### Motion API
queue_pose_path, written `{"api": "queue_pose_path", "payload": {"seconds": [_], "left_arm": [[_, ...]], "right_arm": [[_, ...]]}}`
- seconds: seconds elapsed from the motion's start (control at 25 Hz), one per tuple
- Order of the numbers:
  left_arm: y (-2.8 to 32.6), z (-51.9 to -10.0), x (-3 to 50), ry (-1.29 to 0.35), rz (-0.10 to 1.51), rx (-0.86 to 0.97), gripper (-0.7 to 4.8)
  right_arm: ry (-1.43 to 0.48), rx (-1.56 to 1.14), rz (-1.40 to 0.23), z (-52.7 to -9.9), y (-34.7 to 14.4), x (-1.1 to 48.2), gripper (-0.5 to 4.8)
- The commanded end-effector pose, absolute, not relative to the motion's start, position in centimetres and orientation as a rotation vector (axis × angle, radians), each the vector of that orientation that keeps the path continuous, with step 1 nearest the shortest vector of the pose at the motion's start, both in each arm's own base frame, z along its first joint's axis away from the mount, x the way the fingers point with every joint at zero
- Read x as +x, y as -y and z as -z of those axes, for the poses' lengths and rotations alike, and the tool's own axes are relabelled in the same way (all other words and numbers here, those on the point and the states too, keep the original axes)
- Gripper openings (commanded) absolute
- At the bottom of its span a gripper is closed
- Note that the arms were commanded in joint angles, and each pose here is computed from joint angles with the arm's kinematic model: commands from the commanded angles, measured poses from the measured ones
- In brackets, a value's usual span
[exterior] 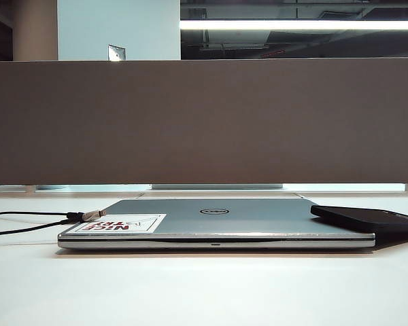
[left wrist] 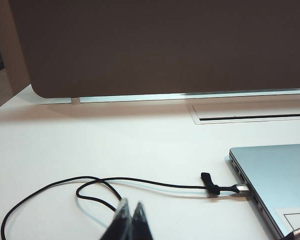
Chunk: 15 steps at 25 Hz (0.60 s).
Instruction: Pick up the charging cable and the phone, plug the charging cable into the charging port on the phone, and finally place them back on the table.
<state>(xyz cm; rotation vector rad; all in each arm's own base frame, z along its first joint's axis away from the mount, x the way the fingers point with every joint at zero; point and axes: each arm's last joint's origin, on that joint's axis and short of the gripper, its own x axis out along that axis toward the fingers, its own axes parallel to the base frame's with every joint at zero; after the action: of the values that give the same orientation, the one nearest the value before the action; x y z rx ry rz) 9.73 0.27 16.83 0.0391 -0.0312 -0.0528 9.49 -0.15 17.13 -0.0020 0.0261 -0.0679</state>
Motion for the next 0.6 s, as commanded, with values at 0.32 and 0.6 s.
{"api": "queue_pose_path", "payload": {"seconds": [0.32,0.6], "left_arm": [[-0.3,-17.1,9.7,0.05,0.053,0.02,-0.06],[-0.3,-18.2,9.6,0.13,0.07,-0.233,-0.06]], "right_arm": [[0.028,-0.003,0.057,-17.8,0.1,9.5,-0.06],[0.127,0.028,0.049,-21.4,0.1,8.5,-0.06]]}}
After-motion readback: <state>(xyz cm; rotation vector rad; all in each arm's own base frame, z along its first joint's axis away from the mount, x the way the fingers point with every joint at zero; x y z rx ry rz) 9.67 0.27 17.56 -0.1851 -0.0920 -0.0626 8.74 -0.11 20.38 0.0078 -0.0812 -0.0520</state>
